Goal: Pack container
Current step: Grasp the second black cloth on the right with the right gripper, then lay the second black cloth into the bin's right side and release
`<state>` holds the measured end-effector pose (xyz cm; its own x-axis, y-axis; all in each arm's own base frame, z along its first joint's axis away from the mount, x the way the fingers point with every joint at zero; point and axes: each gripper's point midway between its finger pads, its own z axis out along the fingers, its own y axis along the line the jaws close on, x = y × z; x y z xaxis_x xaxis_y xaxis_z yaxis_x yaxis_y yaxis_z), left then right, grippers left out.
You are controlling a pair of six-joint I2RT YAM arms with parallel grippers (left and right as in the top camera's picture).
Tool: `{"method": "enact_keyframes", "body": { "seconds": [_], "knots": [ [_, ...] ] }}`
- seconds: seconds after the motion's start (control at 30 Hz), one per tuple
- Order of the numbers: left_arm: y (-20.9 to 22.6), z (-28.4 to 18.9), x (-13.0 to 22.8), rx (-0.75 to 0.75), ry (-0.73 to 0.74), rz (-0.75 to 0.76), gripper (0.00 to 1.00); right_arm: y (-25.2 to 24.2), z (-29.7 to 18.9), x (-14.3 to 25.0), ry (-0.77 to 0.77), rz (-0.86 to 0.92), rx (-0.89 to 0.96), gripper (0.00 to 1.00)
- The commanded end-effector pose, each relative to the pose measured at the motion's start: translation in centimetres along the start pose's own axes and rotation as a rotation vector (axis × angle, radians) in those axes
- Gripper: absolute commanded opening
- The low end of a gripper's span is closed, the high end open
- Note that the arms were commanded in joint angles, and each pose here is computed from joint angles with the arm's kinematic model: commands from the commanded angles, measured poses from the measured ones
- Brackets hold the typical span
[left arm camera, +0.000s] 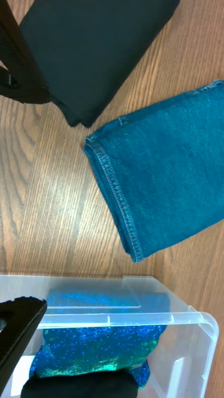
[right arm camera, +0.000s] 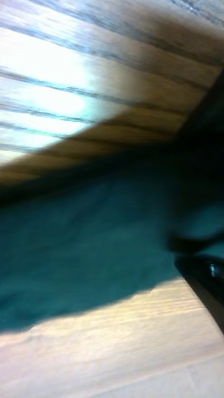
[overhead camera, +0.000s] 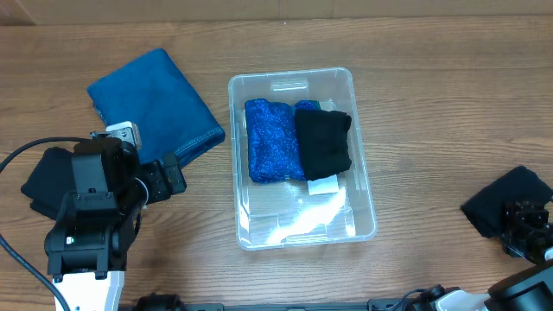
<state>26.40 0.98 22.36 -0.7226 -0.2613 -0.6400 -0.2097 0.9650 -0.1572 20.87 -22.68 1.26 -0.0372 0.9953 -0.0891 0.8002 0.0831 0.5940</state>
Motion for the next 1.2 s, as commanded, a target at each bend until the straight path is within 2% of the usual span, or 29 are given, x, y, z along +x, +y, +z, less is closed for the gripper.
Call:
{"method": "enact_keyframes", "body": {
  "seconds": [0.0, 0.07, 0.13, 0.17, 0.27, 0.37, 0.43, 0.5, 0.57, 0.6, 0.73, 0.83, 1.0, 1.17],
  "knots": [
    [-0.1, -0.6, -0.7, 0.004, -0.022, 0.009, 1.0, -0.6, 0.6, 1.2, 0.042, 0.029, -0.002, 0.31],
    [-0.1, -0.6, -0.7, 0.003, -0.022, 0.009, 1.0, -0.3, 0.6, 1.2, 0.047, 0.031, -0.02, 0.14],
    [-0.1, -0.6, -0.7, 0.003, -0.022, 0.009, 1.0, 1.1, 0.5, 1.3, 0.07, 0.051, -0.094, 0.04],
    [-0.1, -0.6, -0.7, 0.003, -0.022, 0.009, 1.0, 3.4, 0.0, 1.5, 0.108, 0.035, -0.196, 0.04],
    [-0.1, -0.6, -0.8, 0.004, -0.023, 0.009, 1.0, 8.0, -1.3, 2.3, 0.203, -0.028, -0.337, 0.04],
    [-0.1, -0.6, -0.8, 0.004, -0.023, 0.009, 1.0, 16.2, -4.2, 5.2, 0.332, -0.221, -0.501, 0.04],
    [-0.1, -0.6, -0.7, 0.003, -0.022, 0.009, 1.0, 21.7, -7.0, 8.4, 0.392, -0.386, -0.583, 0.04],
    [-0.1, -0.6, -0.7, 0.003, -0.022, 0.009, 1.0, 26.7, -11.0, 13.4, 0.432, -0.645, -0.672, 0.04],
    [-0.1, -0.6, -0.7, 0.003, -0.022, 0.009, 1.0, 29.3, -14.0, 18.1, 0.462, -0.827, -0.72, 0.04],
    [-0.1, -0.6, -0.7, 0.003, -0.022, 0.009, 1.0, 29.9, -16.0, 22.7, 0.486, -0.97, -0.702, 0.04],
    [-0.1, -0.6, -0.8, 0.004, -0.023, 0.009, 1.0, 26.7, -16.2, 32.1, 0.575, -1.241, -0.552, 0.04],
    [-0.1, -0.6, -0.8, 0.004, -0.023, 0.009, 1.0, 22.1, -14.3, 36.8, 0.645, -1.355, -0.34, 0.04],
    [-0.1, -0.6, -0.7, 0.003, -0.022, 0.01, 1.0, 16.6, -11.1, 39.3, 0.744, -1.328, -0.046, 0.04],
    [-0.1, -0.6, -0.7, 0.003, -0.022, 0.01, 1.0, 11.5, -9.2, 38.4, 0.787, -1.249, 0.179, 0.04]
  ]
}}
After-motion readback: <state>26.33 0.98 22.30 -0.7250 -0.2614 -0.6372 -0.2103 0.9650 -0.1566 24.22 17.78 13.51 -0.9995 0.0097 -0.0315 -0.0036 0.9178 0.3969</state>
